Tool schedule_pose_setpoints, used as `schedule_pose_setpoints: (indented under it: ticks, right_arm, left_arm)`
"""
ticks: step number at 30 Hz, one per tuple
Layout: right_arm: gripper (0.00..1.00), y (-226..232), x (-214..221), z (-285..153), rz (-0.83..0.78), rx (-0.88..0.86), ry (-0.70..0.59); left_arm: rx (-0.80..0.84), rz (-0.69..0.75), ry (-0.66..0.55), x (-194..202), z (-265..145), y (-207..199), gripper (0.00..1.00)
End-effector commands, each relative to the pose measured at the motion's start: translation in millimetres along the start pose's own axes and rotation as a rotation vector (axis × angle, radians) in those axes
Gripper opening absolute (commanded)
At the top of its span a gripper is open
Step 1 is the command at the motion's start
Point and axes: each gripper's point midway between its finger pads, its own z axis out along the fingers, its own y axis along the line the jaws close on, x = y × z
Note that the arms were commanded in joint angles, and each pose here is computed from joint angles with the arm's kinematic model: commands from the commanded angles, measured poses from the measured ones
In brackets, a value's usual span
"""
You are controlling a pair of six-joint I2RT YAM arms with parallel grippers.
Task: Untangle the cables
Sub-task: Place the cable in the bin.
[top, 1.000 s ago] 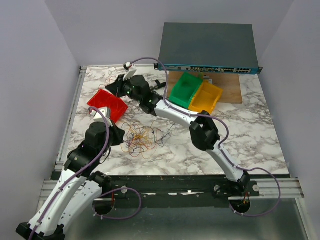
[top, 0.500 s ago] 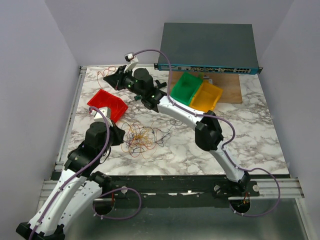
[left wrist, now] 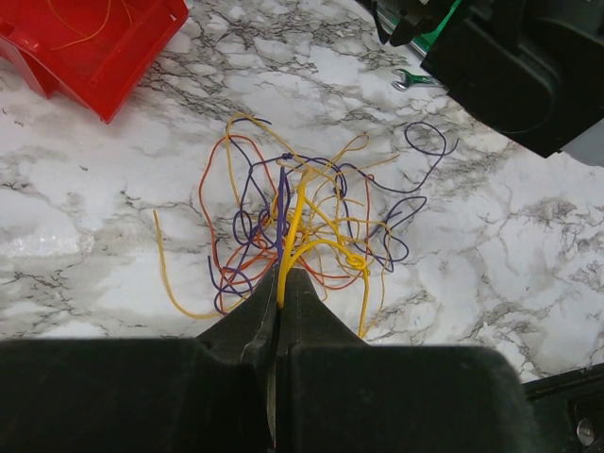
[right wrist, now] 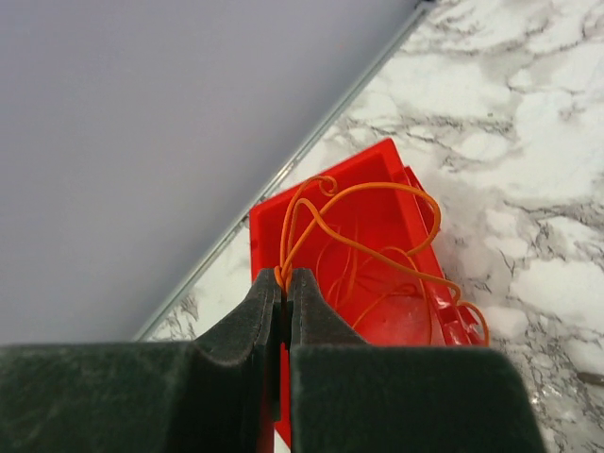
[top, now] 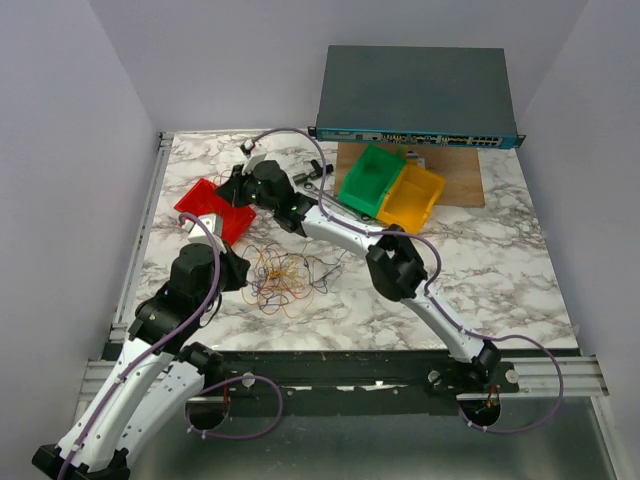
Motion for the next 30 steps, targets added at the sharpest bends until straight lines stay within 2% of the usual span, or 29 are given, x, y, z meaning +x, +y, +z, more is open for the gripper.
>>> schedule_pose_setpoints:
  ticks: [1,9,21,30]
  right_arm:
    - [0.01,0,20,6,0.004,0.014,0.020]
    - [0.01,19,43,13,0.002,-0.032,0.047]
    - [0.01,43,2,6,-0.070,-0.057,-0.014]
    - [0.01,22,52,16,0.017,-0.065,0.052]
  left_arm:
    - [0.010,0.016,-0.033,-10,-1,-4,0.00]
    - [0.010,0.024,-0.026,-9,1,-4,0.00]
    - [0.009,0.027,-0.032,-10,0,-3,0.00]
    - [0.004,0.029,-0.030,-9,0,-2,0.00]
